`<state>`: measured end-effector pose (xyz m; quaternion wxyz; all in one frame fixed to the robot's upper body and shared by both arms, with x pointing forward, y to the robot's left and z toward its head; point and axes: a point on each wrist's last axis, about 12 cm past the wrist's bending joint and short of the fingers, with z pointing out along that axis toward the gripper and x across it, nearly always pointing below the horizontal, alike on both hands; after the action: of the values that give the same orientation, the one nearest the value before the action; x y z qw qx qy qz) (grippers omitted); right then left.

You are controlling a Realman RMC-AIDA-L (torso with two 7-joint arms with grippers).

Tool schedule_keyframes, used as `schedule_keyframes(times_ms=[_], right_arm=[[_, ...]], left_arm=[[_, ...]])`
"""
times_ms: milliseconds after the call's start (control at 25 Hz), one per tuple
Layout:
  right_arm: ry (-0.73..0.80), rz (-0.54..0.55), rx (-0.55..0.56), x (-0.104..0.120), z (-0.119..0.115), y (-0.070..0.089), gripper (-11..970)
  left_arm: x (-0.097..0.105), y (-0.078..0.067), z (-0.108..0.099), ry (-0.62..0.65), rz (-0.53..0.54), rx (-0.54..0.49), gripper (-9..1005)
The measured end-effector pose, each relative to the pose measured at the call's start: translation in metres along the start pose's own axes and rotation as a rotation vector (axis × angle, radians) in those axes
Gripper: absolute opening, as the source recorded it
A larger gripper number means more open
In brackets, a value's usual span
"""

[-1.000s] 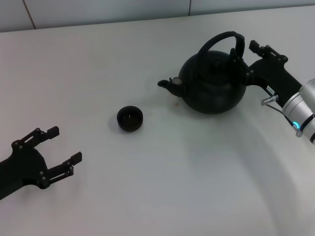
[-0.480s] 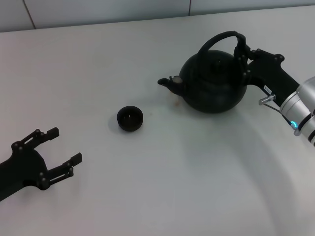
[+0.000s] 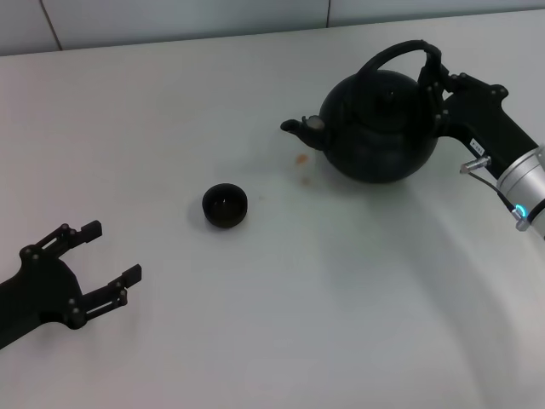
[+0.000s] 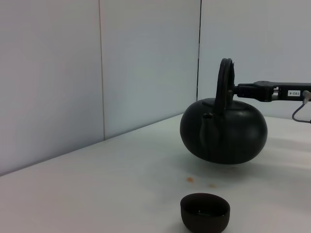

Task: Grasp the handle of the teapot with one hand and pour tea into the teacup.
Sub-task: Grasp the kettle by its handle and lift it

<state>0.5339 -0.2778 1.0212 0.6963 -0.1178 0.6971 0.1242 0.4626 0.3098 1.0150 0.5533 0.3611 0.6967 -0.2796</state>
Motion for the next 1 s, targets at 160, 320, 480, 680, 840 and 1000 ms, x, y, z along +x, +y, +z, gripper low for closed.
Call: schedule_keyframes(times_ms=[160,320,480,680,840,1000], right_arm=[[0.000,0.001,-0.001,0.000,0.000,0.000,90],[0.000,0.000,-0.004,0.000,0.000,0.000,90],[-0.001,-0.003,-0.014,-0.001,0.002,0.001,91],[0.000,-0.025,-0.066,-0.005,0.008,0.004,91],[0.006,-0.045,-0.140,-0.009,0.017,0.010,90],[0.010,-0.062,-0.183,-0.011,0.022,0.014,90]], left_arm=[[0.000,0.000,0.000,0.000,0.000,-0.001,852],[0.000,0.000,0.000,0.001,-0.001,-0.002,852],[0.000,0.000,-0.001,-0.001,-0.002,-0.007,852],[0.001,0.000,-0.001,-0.002,-0.004,-0.011,852],[0.001,0.000,-0.001,-0.002,-0.004,-0.011,852],[0.001,0.000,-0.001,-0.002,-0.004,-0.010,852]])
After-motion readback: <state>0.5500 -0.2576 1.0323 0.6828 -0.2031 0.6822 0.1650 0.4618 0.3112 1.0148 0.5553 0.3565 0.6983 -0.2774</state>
